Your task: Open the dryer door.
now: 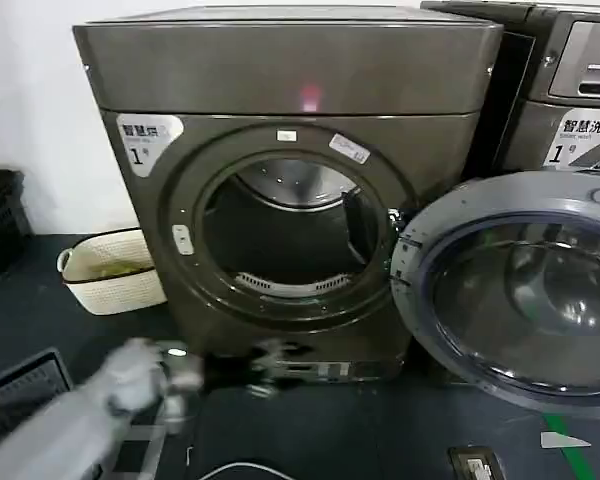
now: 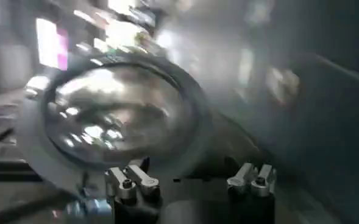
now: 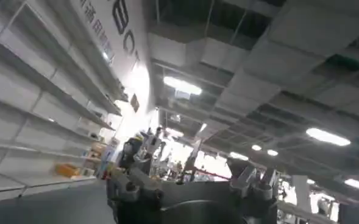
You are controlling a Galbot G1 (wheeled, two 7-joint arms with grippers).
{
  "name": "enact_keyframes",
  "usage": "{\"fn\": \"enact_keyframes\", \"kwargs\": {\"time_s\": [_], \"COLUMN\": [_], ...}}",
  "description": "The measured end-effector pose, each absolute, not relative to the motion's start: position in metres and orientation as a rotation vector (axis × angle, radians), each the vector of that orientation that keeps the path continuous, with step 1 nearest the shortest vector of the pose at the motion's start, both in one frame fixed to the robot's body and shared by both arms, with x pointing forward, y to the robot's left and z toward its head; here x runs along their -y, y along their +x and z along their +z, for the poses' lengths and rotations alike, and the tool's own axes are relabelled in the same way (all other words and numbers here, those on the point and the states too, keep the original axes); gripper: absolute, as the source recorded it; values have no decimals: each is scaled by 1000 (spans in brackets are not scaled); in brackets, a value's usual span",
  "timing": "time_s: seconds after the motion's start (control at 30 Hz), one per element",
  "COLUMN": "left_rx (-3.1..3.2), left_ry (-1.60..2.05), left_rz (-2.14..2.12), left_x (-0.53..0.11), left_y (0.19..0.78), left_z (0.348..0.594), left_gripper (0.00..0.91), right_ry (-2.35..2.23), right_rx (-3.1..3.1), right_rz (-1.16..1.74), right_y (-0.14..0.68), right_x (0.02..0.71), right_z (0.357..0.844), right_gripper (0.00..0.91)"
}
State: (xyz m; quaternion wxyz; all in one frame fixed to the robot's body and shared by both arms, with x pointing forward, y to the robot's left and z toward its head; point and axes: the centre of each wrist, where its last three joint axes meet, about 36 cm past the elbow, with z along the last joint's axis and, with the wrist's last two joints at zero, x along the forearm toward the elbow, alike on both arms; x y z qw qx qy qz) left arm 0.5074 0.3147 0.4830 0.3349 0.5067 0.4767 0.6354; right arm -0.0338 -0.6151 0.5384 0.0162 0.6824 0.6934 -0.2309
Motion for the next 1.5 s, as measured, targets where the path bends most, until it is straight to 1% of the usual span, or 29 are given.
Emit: {"fn": "enact_keyframes", "kwargs": {"time_s": [0.13, 0.3, 0.43, 0.57, 0.7, 0.8, 1.03, 1.33, 1.5], "left_rx": [-1073, -686, -393, -227, -204, -183, -184, -191, -225], "left_ry": [1248, 1261, 1323, 1440, 1573, 1626, 1683, 1700, 1728], "left_rz": [1982, 2428, 2670, 2816, 2873, 2905, 2913, 2928, 2932], "left_x": [-378, -447, -488, -529, -567, -585, -597, -604, -613], "left_y": [507, 501, 494, 486, 475, 470, 463, 460, 457], "left_z": [519, 566, 585, 586, 579, 579, 572, 573, 570], "left_gripper": [907, 907, 907, 907, 907, 907, 907, 907, 907], "right_ry": [2099, 2073, 2067, 2066, 2057, 2045, 2057, 2127, 2131], "right_rx": [-2170, -2149, -2154, -2155, -2161, -2174, -2177, -2075, -2006], "right_rz": [-614, -497, -469, -468, -471, -474, -483, -501, -555], "right_y": [-30, -30, -28, -28, -25, -21, -19, -31, -49], "right_x": [615, 616, 618, 621, 622, 622, 621, 622, 627], "right_z": [532, 524, 520, 516, 512, 507, 500, 502, 501], "right_gripper": [907, 907, 907, 907, 907, 907, 907, 907, 907]}}
